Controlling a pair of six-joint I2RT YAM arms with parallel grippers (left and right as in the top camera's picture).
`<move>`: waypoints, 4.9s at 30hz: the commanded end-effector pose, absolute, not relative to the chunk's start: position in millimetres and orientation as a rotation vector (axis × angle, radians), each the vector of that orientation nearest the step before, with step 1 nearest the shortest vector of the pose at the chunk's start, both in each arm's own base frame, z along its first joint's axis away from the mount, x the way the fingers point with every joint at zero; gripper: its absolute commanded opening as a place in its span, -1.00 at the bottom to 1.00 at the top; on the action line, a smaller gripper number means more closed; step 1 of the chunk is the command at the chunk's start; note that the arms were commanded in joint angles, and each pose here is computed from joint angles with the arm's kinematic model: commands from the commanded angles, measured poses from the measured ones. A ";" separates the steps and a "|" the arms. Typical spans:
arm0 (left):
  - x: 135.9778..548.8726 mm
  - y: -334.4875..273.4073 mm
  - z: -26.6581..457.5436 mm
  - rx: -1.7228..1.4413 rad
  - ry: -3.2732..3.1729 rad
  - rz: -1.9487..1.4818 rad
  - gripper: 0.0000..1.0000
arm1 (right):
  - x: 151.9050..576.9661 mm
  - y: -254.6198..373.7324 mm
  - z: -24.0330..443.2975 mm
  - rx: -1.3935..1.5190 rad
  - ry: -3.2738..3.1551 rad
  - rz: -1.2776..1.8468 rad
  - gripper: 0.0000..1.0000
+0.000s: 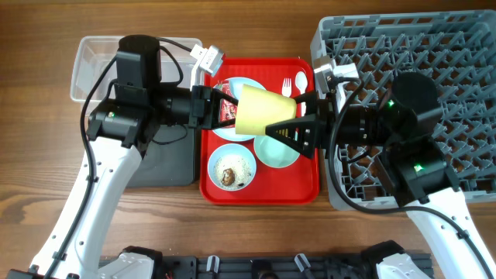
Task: Sort waste into correct bins and load items into the dishwasher rack
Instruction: 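Hand the yellow cup from the left gripper to the right gripper, then place the yellow cup into the dishwasher rack with the right gripper, then grasp the blue bowl of rice with the left gripper, then tip the blue bowl over the black tray to dump the rice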
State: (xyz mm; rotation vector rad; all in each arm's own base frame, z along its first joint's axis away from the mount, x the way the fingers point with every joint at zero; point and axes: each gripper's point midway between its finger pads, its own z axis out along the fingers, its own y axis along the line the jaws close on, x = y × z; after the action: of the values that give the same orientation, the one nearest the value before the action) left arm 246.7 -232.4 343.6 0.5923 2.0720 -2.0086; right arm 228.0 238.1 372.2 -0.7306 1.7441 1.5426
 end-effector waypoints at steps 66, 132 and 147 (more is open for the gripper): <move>242.7 -204.2 148.6 0.394 2.858 -0.416 0.39 | 243.1 25.5 276.6 0.351 2.350 0.309 0.90; 300.1 -83.7 172.2 -0.287 2.471 -1.623 -0.92 | 242.3 25.4 279.6 0.436 2.326 0.347 0.93; 316.2 -39.1 168.1 -0.568 1.984 -2.041 -0.92 | 247.1 25.6 284.6 0.428 2.298 0.351 0.93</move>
State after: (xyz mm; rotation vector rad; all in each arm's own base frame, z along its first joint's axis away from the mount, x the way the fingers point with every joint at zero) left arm 306.7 -49.6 142.5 -0.5852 2.2299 -1.9252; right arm 245.6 24.0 277.9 0.4285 2.3176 0.3311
